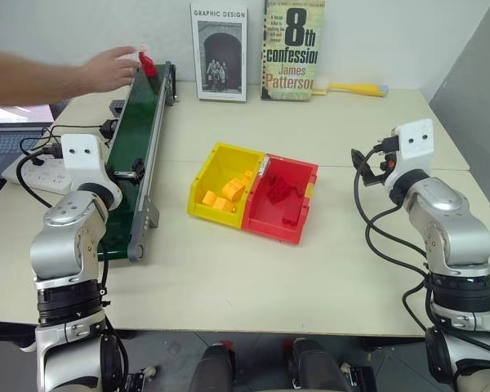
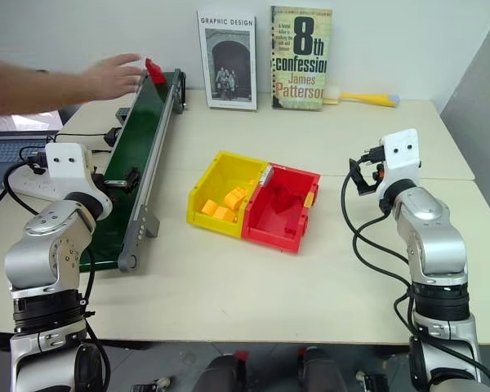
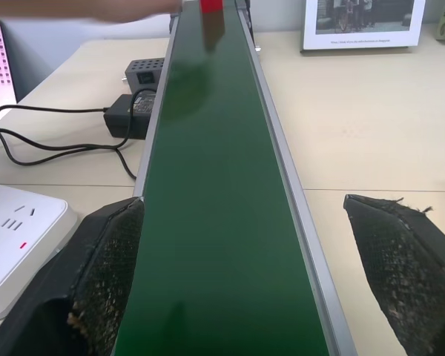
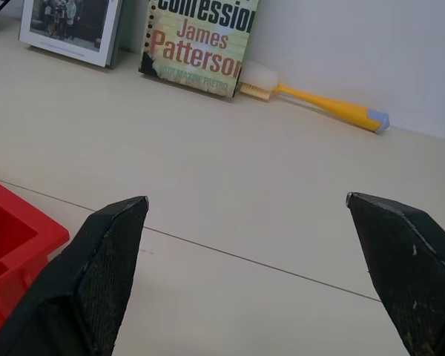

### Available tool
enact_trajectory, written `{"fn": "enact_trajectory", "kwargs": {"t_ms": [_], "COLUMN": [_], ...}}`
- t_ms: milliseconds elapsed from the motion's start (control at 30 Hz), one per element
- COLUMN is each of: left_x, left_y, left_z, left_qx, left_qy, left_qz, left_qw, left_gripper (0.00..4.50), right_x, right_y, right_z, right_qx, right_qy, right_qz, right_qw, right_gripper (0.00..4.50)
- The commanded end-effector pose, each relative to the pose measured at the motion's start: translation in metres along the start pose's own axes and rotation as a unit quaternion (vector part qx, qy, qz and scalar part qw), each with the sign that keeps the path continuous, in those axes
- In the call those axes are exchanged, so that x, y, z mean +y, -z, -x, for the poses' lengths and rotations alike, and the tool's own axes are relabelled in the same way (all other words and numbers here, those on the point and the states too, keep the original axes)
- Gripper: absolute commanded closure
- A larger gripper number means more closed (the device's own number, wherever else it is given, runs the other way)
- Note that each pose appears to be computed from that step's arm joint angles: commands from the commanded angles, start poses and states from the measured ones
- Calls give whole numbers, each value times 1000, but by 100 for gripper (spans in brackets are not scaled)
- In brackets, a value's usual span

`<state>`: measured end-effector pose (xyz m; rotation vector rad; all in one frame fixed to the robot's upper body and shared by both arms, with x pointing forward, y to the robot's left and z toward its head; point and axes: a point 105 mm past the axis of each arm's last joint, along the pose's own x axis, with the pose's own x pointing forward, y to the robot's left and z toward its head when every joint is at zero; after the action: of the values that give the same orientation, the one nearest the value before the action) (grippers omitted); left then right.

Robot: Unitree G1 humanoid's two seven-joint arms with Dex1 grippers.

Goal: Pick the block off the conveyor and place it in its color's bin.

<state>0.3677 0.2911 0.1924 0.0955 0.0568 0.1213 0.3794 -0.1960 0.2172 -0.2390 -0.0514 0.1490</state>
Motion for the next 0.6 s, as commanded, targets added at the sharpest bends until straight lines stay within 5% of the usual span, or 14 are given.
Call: {"fn": "enact_trajectory", "kwargs": {"t_ms": [33,600], "left_x": [5,9], "left_y": [-19,-19], "left_z": [7,12], "left_qx": [-34,-48], "left_qy": [-9,-28], "left_qz": [-14,9], "left_qw": [999,998], "left_gripper": [2,2], "right_x": [-5,-4], "right_y": [-19,-20], "right_z": [1,0], "right_qx": [-35,-35], "right_qy": [6,2], "right_qz": [6,9], "right_qw": [999,999], "right_gripper": [0,0]}}
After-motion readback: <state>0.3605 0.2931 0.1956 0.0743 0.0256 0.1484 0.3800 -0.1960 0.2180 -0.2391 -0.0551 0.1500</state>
